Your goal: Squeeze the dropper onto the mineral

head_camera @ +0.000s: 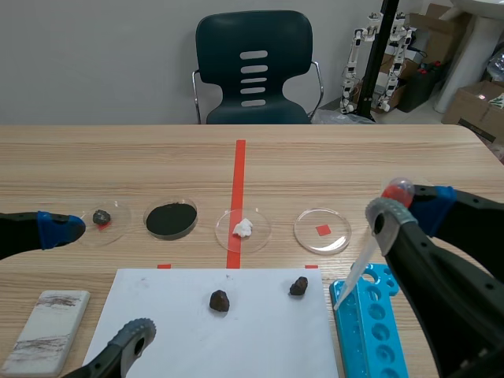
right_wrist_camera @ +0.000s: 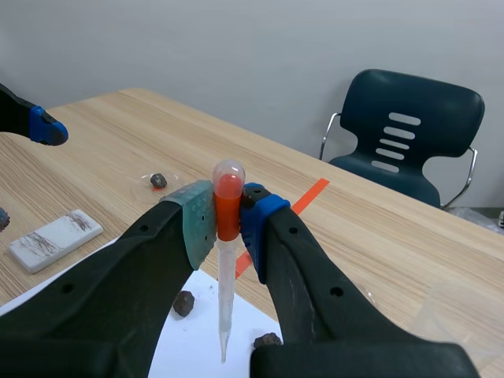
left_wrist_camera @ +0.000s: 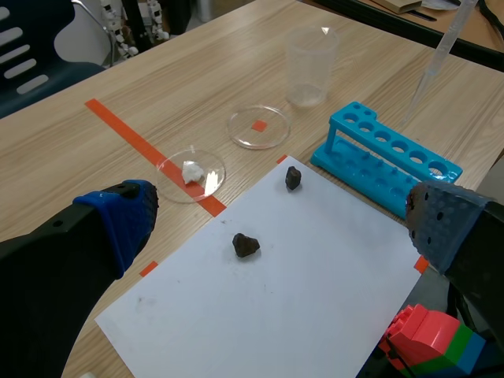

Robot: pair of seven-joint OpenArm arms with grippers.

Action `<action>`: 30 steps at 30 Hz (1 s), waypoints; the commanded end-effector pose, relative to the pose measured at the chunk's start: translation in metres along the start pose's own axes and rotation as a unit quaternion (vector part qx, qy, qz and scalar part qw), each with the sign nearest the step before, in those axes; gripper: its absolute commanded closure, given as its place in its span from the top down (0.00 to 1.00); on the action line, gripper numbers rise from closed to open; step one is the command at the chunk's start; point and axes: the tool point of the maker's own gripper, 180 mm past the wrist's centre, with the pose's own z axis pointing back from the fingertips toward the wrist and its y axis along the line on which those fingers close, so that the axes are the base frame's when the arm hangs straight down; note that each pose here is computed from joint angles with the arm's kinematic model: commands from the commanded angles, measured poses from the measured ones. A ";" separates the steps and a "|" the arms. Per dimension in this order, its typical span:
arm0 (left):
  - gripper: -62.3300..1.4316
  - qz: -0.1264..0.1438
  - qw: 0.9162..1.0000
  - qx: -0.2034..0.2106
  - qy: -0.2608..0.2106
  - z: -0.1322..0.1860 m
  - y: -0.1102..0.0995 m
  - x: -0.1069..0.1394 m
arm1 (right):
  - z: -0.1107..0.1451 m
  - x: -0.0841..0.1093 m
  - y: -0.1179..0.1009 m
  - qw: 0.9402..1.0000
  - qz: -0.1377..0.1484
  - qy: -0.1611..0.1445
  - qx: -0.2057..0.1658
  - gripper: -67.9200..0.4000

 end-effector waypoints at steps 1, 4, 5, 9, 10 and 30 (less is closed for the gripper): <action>1.00 0.007 1.000 0.002 -0.012 0.000 -0.001 0.005 | -0.002 0.011 -0.002 1.000 0.000 -0.022 -0.005 0.14; 1.00 0.007 1.000 0.002 -0.012 0.000 -0.001 0.005 | -0.002 0.011 -0.002 1.000 0.000 -0.022 -0.005 0.14; 1.00 0.007 1.000 0.002 -0.012 0.000 -0.001 0.005 | -0.002 0.011 -0.002 1.000 0.000 -0.022 -0.005 0.14; 1.00 0.007 1.000 0.002 -0.012 0.000 -0.001 0.005 | -0.002 0.011 -0.002 1.000 0.001 -0.022 -0.005 0.14; 1.00 0.007 1.000 0.002 -0.012 0.000 -0.001 0.005 | -0.002 0.011 -0.002 1.000 0.001 -0.022 -0.005 0.14; 1.00 0.007 1.000 0.002 -0.012 0.000 -0.001 0.005 | -0.007 0.008 -0.008 1.000 0.014 -0.016 -0.012 0.14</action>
